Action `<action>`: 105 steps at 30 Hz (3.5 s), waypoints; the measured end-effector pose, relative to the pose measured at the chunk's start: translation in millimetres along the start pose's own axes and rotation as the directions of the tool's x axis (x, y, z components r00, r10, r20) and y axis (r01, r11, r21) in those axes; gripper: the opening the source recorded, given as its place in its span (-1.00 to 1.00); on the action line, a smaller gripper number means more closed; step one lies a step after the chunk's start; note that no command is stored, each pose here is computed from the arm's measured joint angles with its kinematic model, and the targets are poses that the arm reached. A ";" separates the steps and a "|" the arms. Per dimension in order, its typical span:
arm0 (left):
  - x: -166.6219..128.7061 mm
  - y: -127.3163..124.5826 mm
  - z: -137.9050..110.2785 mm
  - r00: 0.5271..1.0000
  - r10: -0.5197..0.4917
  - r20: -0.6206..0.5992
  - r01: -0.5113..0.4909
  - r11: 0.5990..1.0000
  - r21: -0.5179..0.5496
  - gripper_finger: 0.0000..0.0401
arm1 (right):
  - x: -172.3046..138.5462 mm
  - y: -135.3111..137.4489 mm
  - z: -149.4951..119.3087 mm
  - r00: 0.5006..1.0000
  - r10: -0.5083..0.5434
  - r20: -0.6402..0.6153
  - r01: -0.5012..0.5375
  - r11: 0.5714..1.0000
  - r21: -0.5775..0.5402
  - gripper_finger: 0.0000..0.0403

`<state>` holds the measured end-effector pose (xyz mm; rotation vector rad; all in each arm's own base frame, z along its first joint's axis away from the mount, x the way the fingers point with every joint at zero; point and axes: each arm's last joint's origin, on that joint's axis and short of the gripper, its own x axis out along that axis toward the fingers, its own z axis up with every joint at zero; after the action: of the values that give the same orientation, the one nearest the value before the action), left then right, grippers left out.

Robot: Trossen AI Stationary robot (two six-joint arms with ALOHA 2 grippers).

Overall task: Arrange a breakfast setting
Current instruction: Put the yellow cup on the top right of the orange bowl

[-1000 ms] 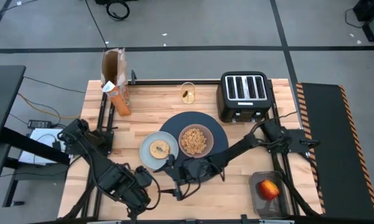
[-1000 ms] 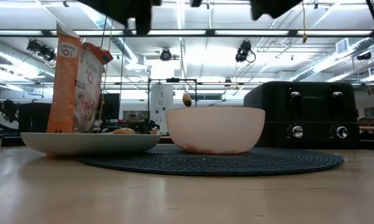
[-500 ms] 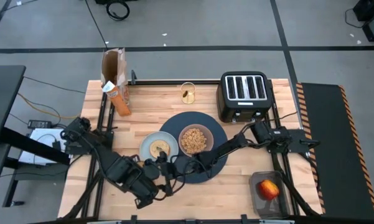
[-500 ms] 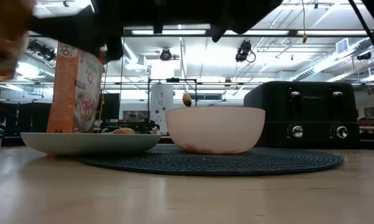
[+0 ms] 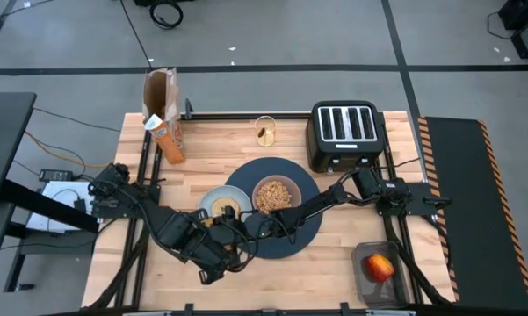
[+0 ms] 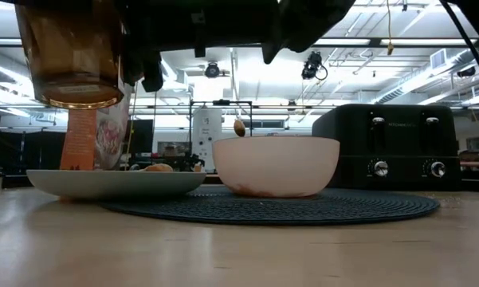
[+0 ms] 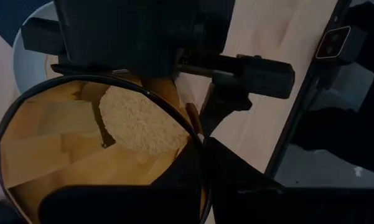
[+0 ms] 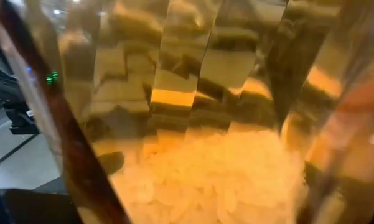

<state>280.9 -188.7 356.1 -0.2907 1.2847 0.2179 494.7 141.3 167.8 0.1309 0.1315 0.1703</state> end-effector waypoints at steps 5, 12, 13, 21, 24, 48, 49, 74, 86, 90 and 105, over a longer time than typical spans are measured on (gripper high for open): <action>0.1 0.1 0.1 1.000 -0.007 -0.010 0.007 1.000 0.004 -0.86 | 0.0 -0.2 0.1 1.000 0.000 0.000 0.000 1.000 -0.002 0.72; -8.6 -2.0 -7.4 0.999 -0.039 -0.001 0.039 0.999 0.000 -0.57 | -0.1 -0.4 2.8 0.999 -0.009 0.033 0.011 0.998 -0.064 0.72; -13.1 -1.7 -11.0 0.999 -0.047 0.004 0.047 0.999 -0.008 -0.52 | -0.2 -0.3 3.7 0.999 -0.010 0.040 0.013 0.997 -0.071 0.72; -67.7 1.1 -63.5 0.965 -0.073 0.253 0.072 0.997 0.014 -0.27 | -10.1 2.5 26.8 0.998 -0.039 0.043 0.044 0.990 -0.134 0.72; -87.0 1.8 -86.2 0.906 -0.077 0.416 0.060 0.997 0.054 -0.27 | -29.2 2.8 46.5 0.996 -0.075 0.057 0.084 0.981 -0.175 0.72; -29.9 4.7 -77.1 0.538 0.258 0.802 -0.346 0.936 -0.069 -0.26 | -235.7 -78.0 -4.9 0.525 -0.835 0.167 0.851 0.519 -0.080 0.72; -25.2 5.6 -74.5 0.537 0.269 0.799 -0.349 0.934 -0.080 -0.26 | -233.8 -83.2 -8.4 0.512 -0.841 0.175 0.858 0.509 -0.064 0.72; -5.9 3.1 -75.0 0.583 0.258 0.771 -0.323 0.944 -0.072 -0.26 | -193.8 -150.2 -47.8 0.466 -0.862 0.202 0.857 0.496 0.140 0.72; -4.9 5.0 -69.1 0.587 0.269 0.764 -0.341 0.938 -0.068 -0.24 | -193.8 -152.1 -33.7 0.509 -0.829 0.232 0.827 0.546 0.135 0.72; -10.7 16.8 -51.2 0.617 0.273 0.738 -0.377 0.926 -0.027 -0.11 | -198.3 -149.0 -17.1 0.517 -0.823 0.235 0.831 0.549 0.091 0.72; -12.2 107.6 92.3 0.697 0.071 0.714 -0.392 0.871 0.296 0.31 | -236.1 -126.2 39.9 0.767 -0.609 0.201 0.623 0.782 -0.011 0.72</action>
<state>327.0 -56.5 381.5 0.3370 0.5802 0.2271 289.9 -28.6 217.4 0.0193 -0.0267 -0.5036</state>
